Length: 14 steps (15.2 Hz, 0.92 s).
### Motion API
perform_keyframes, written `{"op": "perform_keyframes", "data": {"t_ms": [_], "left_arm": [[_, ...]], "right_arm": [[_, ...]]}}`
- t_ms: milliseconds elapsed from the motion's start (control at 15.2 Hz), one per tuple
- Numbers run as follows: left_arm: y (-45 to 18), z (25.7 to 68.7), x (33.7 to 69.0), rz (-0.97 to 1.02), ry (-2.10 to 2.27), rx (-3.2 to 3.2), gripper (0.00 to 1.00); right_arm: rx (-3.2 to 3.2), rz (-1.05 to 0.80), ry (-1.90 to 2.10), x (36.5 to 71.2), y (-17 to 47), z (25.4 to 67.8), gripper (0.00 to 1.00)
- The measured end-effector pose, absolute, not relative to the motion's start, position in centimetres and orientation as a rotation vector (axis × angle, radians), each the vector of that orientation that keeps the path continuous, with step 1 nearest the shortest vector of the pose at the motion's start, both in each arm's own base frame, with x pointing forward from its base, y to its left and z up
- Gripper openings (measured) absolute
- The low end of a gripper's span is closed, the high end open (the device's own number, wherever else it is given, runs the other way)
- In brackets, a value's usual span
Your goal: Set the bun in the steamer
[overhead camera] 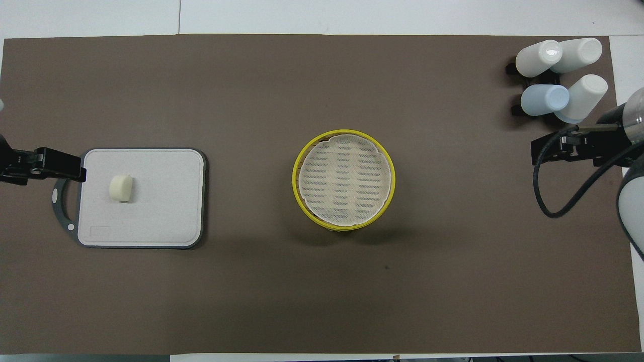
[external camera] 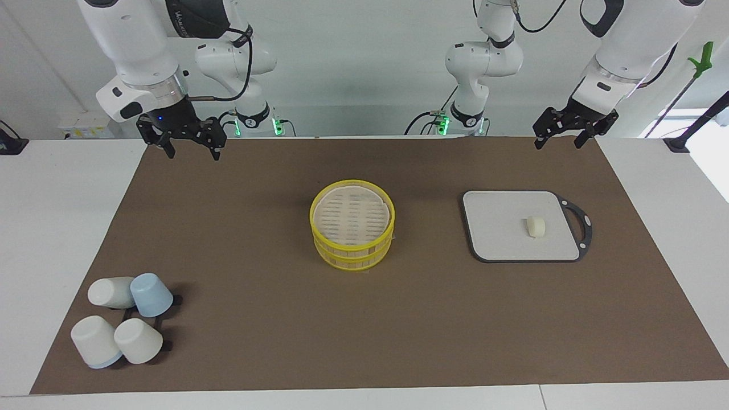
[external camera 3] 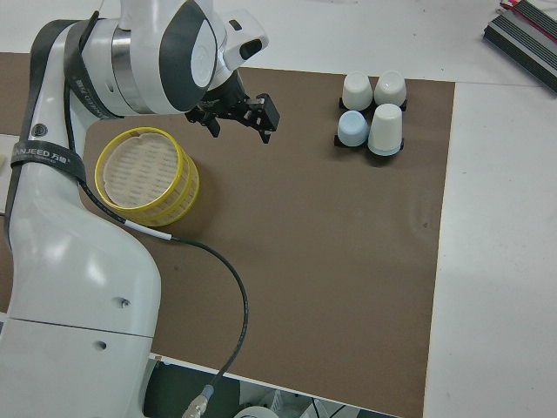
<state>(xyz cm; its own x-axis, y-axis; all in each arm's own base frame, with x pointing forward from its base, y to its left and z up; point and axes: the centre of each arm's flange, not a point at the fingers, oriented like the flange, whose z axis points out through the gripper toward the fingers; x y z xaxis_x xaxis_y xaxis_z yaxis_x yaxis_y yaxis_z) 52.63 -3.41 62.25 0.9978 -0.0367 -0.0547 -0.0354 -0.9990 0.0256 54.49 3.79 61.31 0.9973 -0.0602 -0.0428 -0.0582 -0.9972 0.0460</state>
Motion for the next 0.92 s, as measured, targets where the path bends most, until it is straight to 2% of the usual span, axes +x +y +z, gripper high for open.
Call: {"op": "perform_keyframes", "data": {"t_ms": [592,921], "left_arm": [[-3.4,62.3,52.7,-0.070,-0.058,3.115,1.00],[-3.4,62.3,52.8,-0.062,-0.058,3.115,1.00]], "right_arm": [[3.103,-0.067,-0.052,54.4,5.1,61.3,1.00],[3.155,-0.051,0.058,54.0,15.1,60.8,1.00]]}}
